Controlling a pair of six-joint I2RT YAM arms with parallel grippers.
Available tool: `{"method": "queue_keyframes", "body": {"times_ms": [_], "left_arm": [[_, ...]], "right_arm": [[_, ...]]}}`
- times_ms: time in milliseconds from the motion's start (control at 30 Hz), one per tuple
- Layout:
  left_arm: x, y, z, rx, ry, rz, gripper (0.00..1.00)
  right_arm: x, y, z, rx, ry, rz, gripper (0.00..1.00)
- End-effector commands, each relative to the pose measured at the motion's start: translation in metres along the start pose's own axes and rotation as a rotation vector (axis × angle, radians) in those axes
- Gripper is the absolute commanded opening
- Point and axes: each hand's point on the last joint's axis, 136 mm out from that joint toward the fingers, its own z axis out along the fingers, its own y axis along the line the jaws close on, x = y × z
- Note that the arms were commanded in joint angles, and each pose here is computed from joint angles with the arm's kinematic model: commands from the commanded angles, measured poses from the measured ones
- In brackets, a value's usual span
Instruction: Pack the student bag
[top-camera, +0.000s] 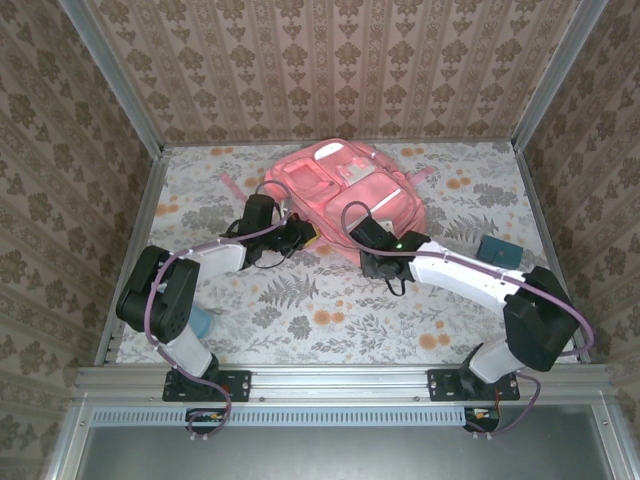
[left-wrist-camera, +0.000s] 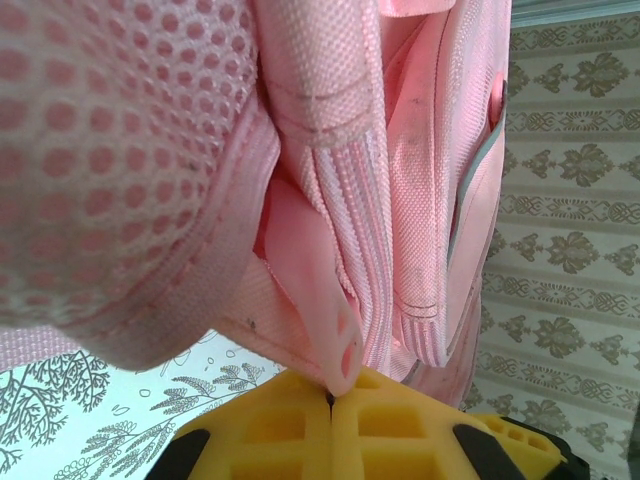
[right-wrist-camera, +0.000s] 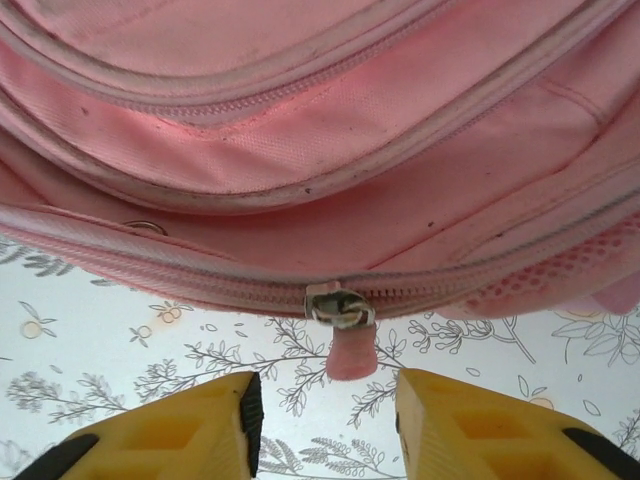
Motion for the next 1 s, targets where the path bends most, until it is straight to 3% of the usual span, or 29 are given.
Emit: {"method": "queue_keyframes", "body": {"times_ms": [0,167,500,700,800,900,967], "left_arm": [[-0.008,-0.014,-0.002,0.045,-0.024,0.061,0.0],[-0.008,-0.012,-0.002,0.041,-0.023,0.057,0.0],[-0.022,0.004,-0.015,0.015,-0.062,0.034,0.0],[-0.035,0.022,-0.025,-0.037,-0.083,0.038,0.0],[-0.044,0.029,-0.031,-0.043,-0.102,0.029,0.0],[-0.051,0.032,-0.039,-0.046,-0.118,0.029,0.0],[-0.053,0.031,-0.046,-0.053,-0.128,0.031,0.05]], "right_arm": [[-0.01,-0.007,0.004,0.057,-0.006,-0.017,0.36],[-0.012,-0.007,0.015,0.081,-0.006,-0.027,0.31],[-0.012,-0.023,0.009,0.143,-0.019,-0.043,0.05],[-0.007,-0.034,0.001,0.117,0.0,-0.046,0.04],[-0.006,-0.021,0.0,0.013,0.022,-0.028,0.04],[-0.004,0.027,-0.004,-0.23,0.065,-0.035,0.02],[-0.006,0.065,-0.007,-0.397,0.08,-0.025,0.0]]}}
